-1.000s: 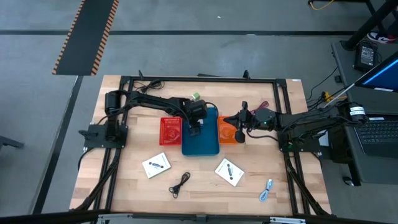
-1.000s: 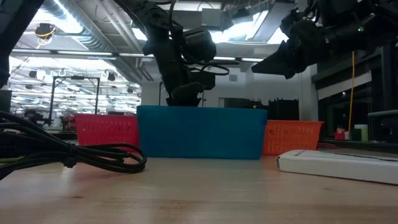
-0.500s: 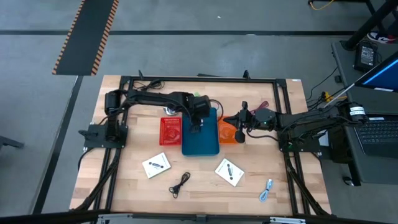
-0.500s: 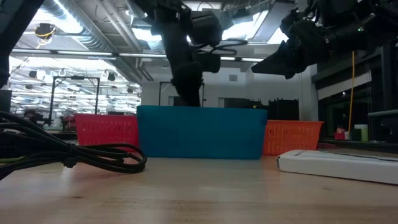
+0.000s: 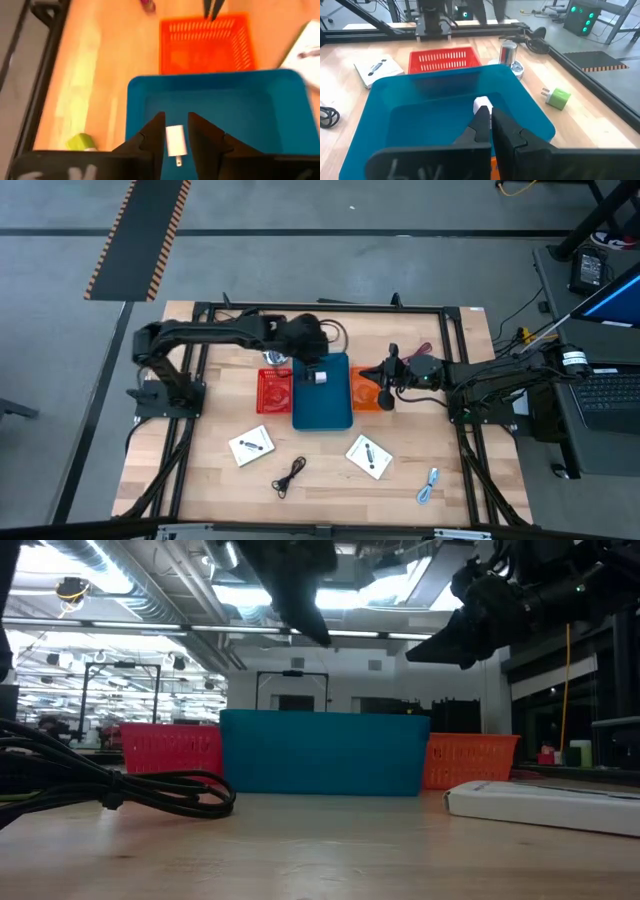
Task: Pick and place items into bin
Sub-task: Put the pink USB cable into the orange bin
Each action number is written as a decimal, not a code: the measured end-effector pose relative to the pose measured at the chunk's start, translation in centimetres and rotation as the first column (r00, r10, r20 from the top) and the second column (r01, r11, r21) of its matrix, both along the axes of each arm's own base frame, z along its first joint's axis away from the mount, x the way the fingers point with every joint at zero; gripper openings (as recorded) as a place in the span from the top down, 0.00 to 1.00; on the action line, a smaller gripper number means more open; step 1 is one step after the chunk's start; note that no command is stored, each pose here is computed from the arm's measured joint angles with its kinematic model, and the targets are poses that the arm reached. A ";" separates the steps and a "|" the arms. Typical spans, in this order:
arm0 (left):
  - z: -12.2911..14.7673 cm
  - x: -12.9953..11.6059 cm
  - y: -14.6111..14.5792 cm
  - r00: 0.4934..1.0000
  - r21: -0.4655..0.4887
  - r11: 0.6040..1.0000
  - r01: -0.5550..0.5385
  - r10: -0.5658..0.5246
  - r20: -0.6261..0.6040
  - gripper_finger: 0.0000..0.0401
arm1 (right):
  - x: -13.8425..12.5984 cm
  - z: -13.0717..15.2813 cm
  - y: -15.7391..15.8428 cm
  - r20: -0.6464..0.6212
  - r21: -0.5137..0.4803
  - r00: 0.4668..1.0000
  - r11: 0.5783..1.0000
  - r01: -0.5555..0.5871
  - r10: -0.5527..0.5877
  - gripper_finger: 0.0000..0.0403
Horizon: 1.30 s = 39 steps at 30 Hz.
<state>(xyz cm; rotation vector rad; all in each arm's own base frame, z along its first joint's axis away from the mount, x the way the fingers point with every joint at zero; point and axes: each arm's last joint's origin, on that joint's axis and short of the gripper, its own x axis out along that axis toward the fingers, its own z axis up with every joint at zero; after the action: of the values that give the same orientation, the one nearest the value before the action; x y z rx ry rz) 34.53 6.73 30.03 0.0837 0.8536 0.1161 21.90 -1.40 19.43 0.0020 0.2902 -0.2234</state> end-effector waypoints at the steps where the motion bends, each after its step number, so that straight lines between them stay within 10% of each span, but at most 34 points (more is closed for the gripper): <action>1: 0.2 -0.5 -0.2 0.999 0.000 1.000 0.001 -0.001 0.033 0.83 | 0.0 0.0 0.1 -0.003 0.001 1.000 1.000 -0.003 0.003 1.00; 21: -4.3 -10.1 -5.6 0.933 0.010 0.995 0.102 -0.099 0.347 0.94 | 0.0 0.0 1.9 0.022 0.097 0.998 0.993 -0.061 0.059 1.00; 39: -5.0 -10.5 -6.2 0.847 0.108 0.962 0.250 -0.271 0.458 0.97 | 0.1 1.4 2.1 0.162 0.214 0.987 0.975 -0.059 0.025 1.00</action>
<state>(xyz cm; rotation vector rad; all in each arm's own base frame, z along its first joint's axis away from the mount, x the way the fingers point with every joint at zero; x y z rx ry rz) 24.06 0.49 25.05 0.2042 0.3449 -0.1007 21.95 0.72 20.80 0.2300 0.1549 -0.1473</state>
